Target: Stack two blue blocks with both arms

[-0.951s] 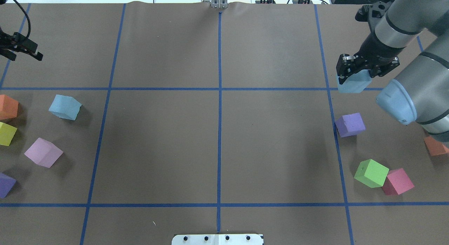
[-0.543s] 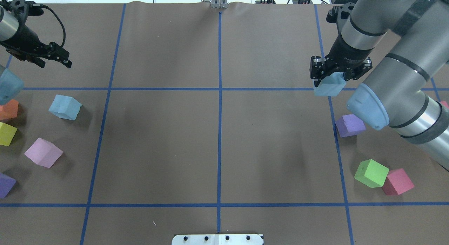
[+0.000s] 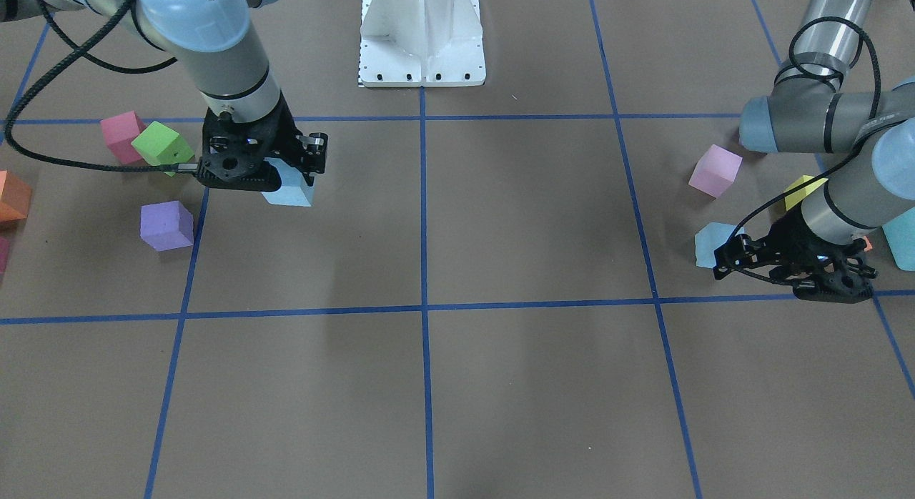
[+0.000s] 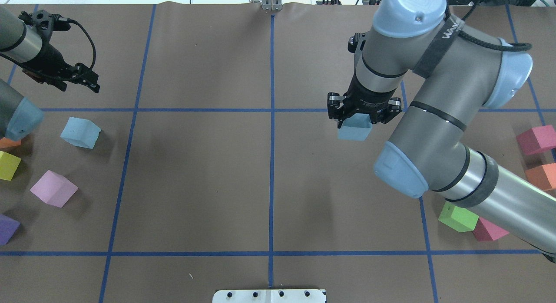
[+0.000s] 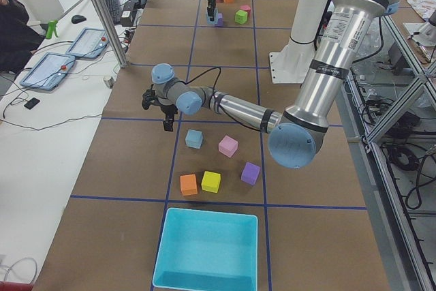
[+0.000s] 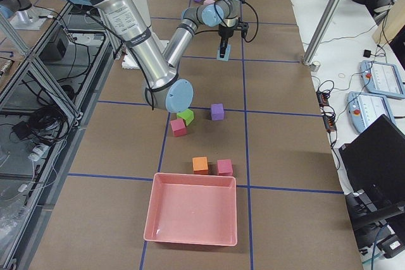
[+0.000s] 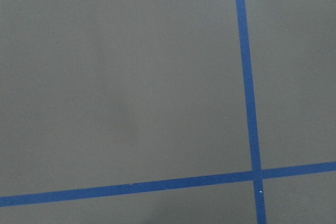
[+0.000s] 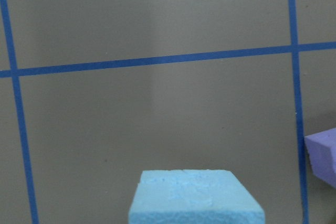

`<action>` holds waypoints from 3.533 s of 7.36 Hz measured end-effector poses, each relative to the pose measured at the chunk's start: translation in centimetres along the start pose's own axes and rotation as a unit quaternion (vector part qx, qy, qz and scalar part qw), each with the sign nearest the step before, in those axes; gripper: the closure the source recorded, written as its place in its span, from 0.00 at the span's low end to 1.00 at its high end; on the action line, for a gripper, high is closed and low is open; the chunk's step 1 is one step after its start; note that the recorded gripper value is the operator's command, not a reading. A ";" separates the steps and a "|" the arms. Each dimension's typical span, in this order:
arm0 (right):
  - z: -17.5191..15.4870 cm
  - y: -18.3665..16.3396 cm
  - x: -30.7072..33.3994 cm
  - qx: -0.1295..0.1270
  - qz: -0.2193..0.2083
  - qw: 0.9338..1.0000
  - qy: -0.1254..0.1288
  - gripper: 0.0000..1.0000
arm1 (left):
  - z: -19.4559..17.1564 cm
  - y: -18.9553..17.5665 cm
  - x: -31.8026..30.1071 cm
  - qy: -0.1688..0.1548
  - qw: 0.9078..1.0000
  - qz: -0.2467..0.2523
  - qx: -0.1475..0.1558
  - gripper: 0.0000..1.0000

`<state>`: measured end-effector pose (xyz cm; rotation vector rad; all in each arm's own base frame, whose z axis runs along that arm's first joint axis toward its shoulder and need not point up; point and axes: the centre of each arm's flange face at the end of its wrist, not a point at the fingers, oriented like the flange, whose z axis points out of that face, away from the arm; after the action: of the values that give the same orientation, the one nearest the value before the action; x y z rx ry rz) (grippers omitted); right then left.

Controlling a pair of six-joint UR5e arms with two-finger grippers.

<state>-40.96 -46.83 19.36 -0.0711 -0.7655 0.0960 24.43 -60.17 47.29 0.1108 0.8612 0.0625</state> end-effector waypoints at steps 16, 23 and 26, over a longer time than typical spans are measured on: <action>13.7 3.9 -14.4 0.036 -0.008 0.999 -0.027 0.41 | 2.9 5.9 -1.1 -0.009 0.999 0.046 -0.001 0.02; 15.3 5.3 -15.3 0.042 -0.019 0.999 -0.020 0.02 | 2.7 6.0 -1.0 -0.006 0.999 0.048 0.000 0.02; 15.2 5.4 -15.4 0.044 -0.022 0.999 -0.021 0.00 | 2.7 6.2 -1.2 -0.007 0.999 0.047 -0.001 0.02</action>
<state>-62.91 -42.76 19.14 0.0312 -0.8038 0.0901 25.65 -54.32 50.65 0.1499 0.8418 0.1507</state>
